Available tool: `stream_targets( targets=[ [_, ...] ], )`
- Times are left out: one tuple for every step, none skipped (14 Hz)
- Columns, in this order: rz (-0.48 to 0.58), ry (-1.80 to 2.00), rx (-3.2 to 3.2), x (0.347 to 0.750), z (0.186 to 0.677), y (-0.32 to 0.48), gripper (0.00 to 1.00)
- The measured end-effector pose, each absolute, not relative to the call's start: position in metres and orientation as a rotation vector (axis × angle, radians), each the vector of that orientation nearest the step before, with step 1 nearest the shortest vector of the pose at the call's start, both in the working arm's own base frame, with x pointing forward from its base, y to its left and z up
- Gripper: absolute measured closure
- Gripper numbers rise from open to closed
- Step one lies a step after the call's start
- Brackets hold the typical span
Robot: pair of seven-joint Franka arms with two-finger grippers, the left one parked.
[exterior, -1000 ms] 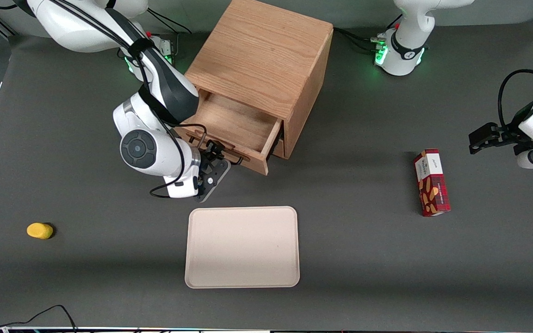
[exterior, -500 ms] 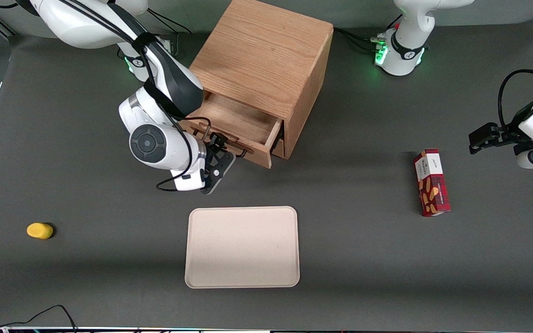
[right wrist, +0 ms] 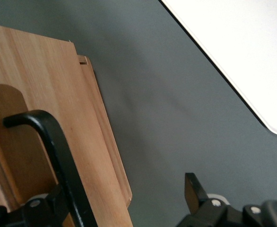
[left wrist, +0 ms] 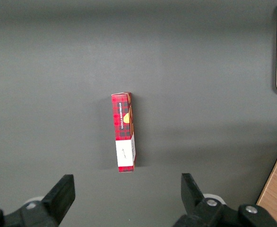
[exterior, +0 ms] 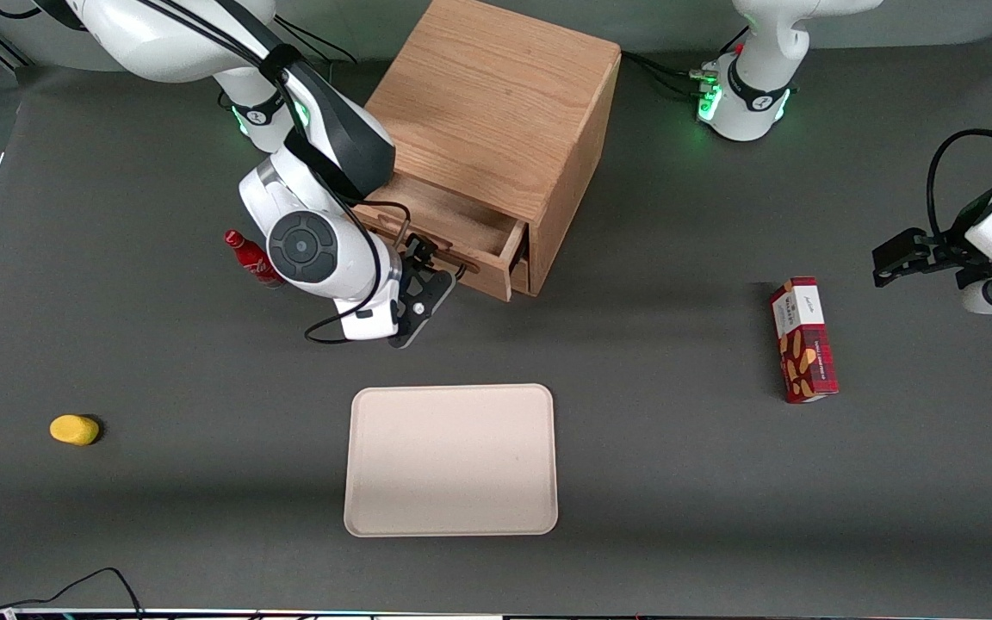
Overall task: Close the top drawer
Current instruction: 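Keep pushing the drawer front with the right gripper until flush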
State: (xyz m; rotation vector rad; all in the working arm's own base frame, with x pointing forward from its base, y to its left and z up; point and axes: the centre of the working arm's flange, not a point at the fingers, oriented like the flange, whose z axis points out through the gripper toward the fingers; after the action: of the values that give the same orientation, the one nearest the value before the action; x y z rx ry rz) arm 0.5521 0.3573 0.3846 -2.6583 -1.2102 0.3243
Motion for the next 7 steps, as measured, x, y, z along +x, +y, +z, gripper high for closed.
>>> stream_targets(
  targets=[
    [0.326,-1.215,-2.655,0.55,0.385,0.359,0.0],
    [0.33,-1.221,-2.65,0.548,0.384,0.361,0.0],
    [0.334,-1.225,-2.647,0.546,0.384,0.363,0.0],
    [0.338,-1.226,-2.645,0.544,0.383,0.365,0.0],
    [0.344,-1.229,-2.644,0.543,0.382,0.366,0.0],
    [0.355,-1.228,-2.643,0.541,0.382,0.367,0.0],
    [0.369,-1.223,-2.645,0.539,0.381,0.368,0.0]
  ],
)
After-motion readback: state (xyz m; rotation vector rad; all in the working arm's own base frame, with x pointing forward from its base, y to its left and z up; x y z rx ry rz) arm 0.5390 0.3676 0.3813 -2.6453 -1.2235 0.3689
